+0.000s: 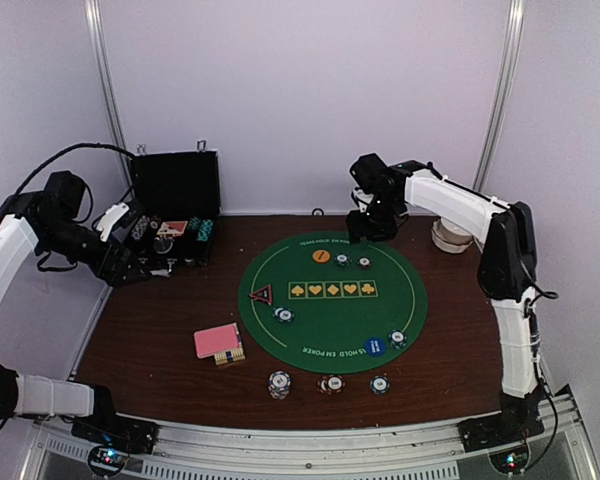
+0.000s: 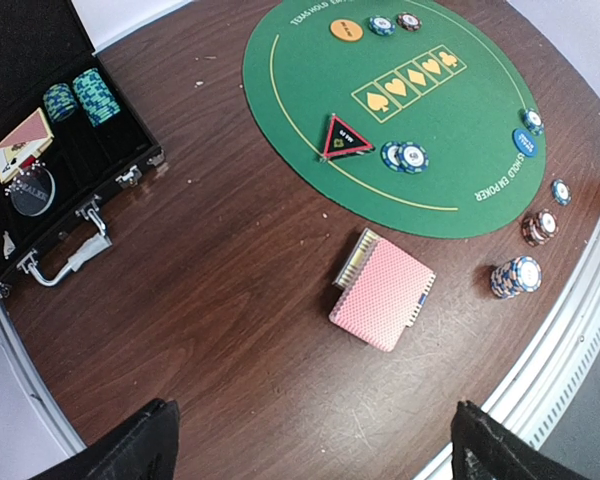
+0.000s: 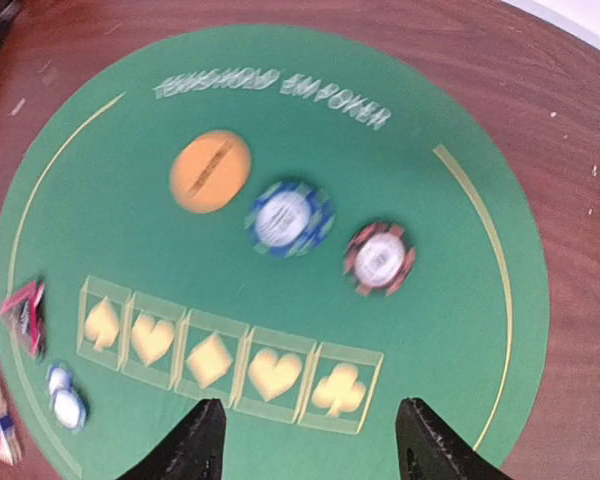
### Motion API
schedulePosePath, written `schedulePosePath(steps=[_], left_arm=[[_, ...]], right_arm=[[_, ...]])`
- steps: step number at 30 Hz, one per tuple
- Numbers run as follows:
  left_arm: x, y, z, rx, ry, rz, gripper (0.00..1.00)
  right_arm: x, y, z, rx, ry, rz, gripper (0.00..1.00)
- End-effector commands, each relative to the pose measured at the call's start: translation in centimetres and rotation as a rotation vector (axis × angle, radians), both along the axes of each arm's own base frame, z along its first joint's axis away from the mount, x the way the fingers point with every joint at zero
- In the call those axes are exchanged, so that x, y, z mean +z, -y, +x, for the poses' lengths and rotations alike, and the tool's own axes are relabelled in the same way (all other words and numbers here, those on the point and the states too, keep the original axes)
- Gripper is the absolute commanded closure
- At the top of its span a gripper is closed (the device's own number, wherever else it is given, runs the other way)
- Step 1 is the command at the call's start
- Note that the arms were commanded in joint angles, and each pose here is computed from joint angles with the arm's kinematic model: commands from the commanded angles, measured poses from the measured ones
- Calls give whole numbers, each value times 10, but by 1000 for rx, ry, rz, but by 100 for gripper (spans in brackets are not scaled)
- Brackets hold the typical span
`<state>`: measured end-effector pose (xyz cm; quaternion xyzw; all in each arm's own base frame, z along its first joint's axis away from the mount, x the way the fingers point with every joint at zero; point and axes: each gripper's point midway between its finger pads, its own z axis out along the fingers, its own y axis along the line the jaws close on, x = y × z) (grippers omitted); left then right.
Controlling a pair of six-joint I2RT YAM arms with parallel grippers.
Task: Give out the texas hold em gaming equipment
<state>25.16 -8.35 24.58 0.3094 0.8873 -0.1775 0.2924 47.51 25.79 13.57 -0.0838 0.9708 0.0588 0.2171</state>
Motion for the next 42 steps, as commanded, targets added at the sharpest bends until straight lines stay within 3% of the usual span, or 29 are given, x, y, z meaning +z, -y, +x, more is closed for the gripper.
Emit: schedulePosePath(steps=[1,3,9,14,20,29,42], left_arm=[[9,2,-3,-5,32,-4,2],[8,2,-4,-5,29,-2,2],[11,1,-6,-9,38,1,2],[10,3,-6,-11,32,-8,2],[10,2,-6,-13,33,-5,2],[11,2,-8,-13,43,2,3],[13,2,-6,-15,45,0,2]], right_arm=[[8,-41,-80,185,3,-58,38],[4,-57,-122,264,-12,-67,34],[-20,-80,-239,445,-121,-87,6],[-40,-86,-298,502,-202,-61,0],[-66,-94,-324,532,-265,-61,0],[-97,-100,-332,560,-315,-91,2],[-114,-100,-329,564,-329,-146,20]])
